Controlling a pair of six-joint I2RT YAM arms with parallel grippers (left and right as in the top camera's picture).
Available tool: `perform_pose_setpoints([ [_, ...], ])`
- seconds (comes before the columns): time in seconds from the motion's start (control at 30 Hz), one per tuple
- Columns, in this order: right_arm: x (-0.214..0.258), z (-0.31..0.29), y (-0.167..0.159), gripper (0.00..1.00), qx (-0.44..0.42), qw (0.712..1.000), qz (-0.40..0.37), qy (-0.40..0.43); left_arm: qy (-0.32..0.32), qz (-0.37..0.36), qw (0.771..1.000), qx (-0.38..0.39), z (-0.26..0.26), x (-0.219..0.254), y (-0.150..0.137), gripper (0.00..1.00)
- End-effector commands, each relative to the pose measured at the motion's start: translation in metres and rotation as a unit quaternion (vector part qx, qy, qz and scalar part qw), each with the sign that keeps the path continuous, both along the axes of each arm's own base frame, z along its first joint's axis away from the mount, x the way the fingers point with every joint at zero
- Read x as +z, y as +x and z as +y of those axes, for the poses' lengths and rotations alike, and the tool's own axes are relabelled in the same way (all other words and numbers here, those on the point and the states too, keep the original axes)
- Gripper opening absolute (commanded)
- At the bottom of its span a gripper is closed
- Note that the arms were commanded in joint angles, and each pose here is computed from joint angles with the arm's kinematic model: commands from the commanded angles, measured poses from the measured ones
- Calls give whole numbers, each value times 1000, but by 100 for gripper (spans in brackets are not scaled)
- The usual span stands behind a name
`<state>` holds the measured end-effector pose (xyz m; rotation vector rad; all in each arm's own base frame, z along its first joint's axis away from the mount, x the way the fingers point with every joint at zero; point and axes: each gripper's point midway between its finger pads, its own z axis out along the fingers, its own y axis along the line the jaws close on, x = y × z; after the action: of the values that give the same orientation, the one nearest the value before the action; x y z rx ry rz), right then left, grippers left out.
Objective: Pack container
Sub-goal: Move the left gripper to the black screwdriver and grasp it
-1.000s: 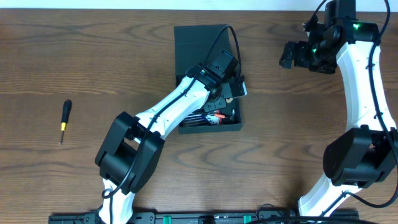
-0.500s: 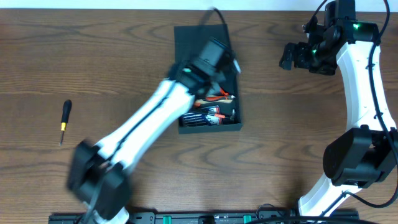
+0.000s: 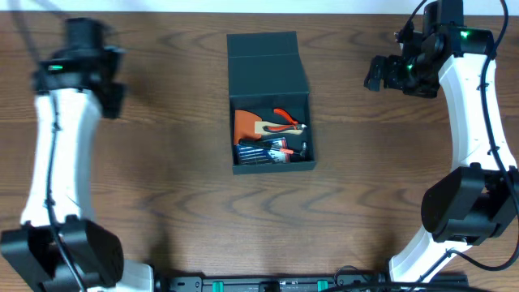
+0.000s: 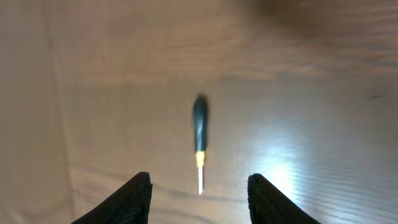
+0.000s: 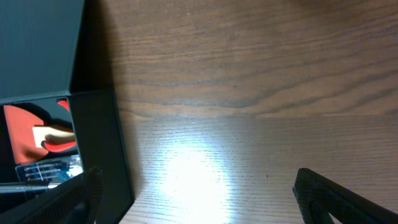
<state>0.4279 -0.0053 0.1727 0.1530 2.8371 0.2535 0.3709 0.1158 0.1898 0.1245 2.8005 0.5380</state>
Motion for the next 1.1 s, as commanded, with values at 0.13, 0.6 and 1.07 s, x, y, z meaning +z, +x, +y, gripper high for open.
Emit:
perform_pose_setpoints([
  [0.13,-1,-1,2,99,1,1000,-3,-6,-104,52,990,85,60,-65,-20,48],
  [0.6,-1,-3,1,99,0,1000,-2,-10,-162,168,971,51,68,-175,-25,48],
  [1.07,-2,-9,2,99,-5,1000,-2,-28,-181,205,960,61,71,-219,-34,43],
])
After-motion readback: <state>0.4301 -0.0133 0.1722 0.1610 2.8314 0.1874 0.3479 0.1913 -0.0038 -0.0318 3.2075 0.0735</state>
